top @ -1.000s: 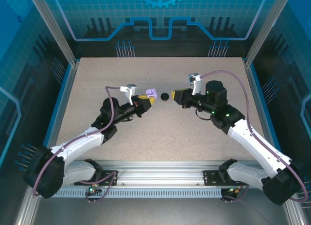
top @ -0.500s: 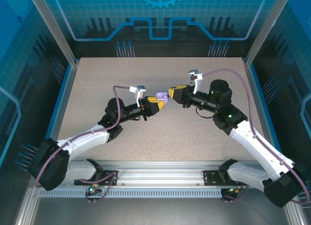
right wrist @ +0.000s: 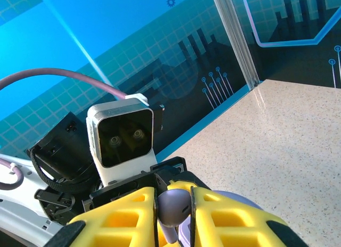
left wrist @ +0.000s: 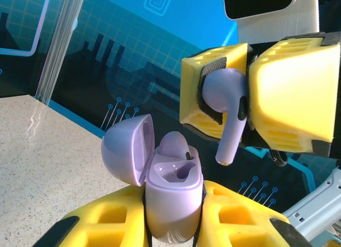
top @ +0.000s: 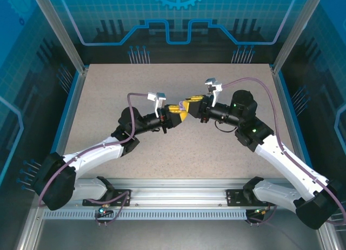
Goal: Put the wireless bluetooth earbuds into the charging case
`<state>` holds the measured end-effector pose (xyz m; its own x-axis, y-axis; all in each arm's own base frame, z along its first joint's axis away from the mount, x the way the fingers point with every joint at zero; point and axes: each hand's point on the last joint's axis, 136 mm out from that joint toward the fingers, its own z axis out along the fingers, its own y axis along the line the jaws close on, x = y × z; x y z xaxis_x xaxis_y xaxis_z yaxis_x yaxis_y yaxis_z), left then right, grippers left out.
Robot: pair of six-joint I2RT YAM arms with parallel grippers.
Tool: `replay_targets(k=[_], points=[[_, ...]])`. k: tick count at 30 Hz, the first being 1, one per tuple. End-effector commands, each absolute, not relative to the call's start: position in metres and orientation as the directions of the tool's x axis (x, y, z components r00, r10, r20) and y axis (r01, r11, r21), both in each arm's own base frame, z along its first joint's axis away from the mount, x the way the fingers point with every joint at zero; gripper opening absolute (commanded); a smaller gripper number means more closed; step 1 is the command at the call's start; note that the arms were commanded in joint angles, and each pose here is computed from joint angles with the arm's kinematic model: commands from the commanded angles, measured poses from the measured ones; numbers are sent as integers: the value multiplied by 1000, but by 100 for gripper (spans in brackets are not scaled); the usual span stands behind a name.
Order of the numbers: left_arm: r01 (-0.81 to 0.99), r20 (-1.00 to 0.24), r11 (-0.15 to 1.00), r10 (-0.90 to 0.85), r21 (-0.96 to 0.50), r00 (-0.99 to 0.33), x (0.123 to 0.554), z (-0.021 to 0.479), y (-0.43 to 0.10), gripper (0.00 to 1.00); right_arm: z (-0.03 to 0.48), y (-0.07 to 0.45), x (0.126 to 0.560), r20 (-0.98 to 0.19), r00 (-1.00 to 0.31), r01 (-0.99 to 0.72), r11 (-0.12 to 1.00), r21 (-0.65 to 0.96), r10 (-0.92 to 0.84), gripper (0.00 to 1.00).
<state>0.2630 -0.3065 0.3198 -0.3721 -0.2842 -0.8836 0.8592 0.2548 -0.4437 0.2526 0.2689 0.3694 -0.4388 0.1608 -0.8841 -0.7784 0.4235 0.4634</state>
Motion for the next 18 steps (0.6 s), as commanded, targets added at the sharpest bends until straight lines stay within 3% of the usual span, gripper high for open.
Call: replay_targets(k=[1, 18], points=[[891, -894, 224, -316, -395, -317, 256, 346, -306, 0, 395, 268, 245, -914, -364, -821, 402, 406, 180, 21], [898, -898, 214, -312, -384, -309, 250, 352, -307, 0, 390, 260, 248, -926, -340, -802, 463, 377, 166, 21]])
